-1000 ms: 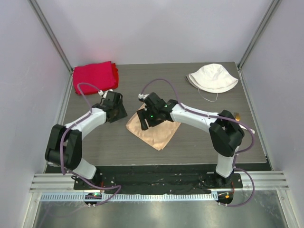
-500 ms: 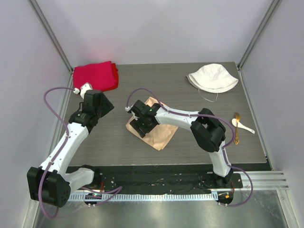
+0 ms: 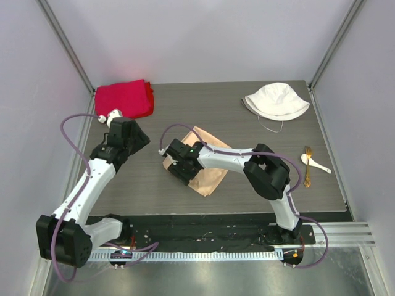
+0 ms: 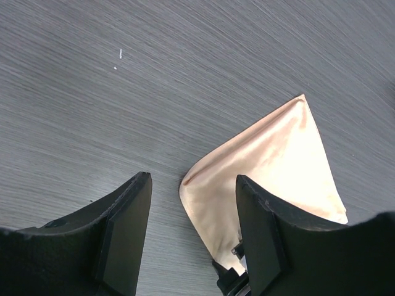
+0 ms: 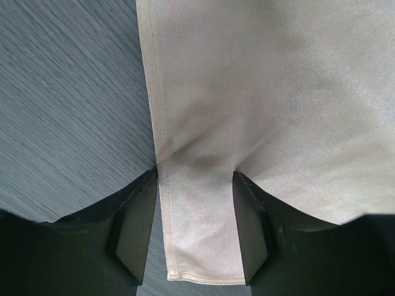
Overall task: Fold the napkin into a case and place the utensils inside
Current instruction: Pick up the upper triangle-folded napkin from the center of the board.
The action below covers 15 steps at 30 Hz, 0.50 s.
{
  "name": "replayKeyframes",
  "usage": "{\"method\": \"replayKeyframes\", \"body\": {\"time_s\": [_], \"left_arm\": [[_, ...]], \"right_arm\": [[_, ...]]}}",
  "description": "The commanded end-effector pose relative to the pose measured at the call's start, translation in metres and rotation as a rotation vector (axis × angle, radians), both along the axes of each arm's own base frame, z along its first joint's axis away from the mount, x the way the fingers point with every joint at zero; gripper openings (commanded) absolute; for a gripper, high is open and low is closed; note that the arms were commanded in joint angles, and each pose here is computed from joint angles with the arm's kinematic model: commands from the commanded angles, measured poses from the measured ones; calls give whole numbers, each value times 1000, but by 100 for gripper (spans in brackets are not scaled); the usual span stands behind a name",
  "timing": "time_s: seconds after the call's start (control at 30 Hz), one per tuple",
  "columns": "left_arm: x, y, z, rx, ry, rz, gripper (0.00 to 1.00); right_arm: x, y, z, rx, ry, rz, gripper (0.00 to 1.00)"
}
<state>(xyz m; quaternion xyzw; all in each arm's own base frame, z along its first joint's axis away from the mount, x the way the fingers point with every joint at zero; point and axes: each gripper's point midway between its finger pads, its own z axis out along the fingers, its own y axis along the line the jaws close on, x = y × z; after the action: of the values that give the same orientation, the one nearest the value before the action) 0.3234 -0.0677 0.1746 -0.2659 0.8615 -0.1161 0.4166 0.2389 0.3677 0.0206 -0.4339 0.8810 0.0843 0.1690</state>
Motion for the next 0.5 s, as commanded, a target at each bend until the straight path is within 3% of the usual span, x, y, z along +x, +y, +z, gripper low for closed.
{"method": "replayKeyframes", "body": {"time_s": [0.0,0.47], "left_arm": [[3,1,4,-6,-18,-7,61],[0,5,5,-14,-19,0,61]], "right_arm": [[0,-4,-17,-34,-11,-4,56],[-9,-18,-68,-168,-61,-147,27]]}}
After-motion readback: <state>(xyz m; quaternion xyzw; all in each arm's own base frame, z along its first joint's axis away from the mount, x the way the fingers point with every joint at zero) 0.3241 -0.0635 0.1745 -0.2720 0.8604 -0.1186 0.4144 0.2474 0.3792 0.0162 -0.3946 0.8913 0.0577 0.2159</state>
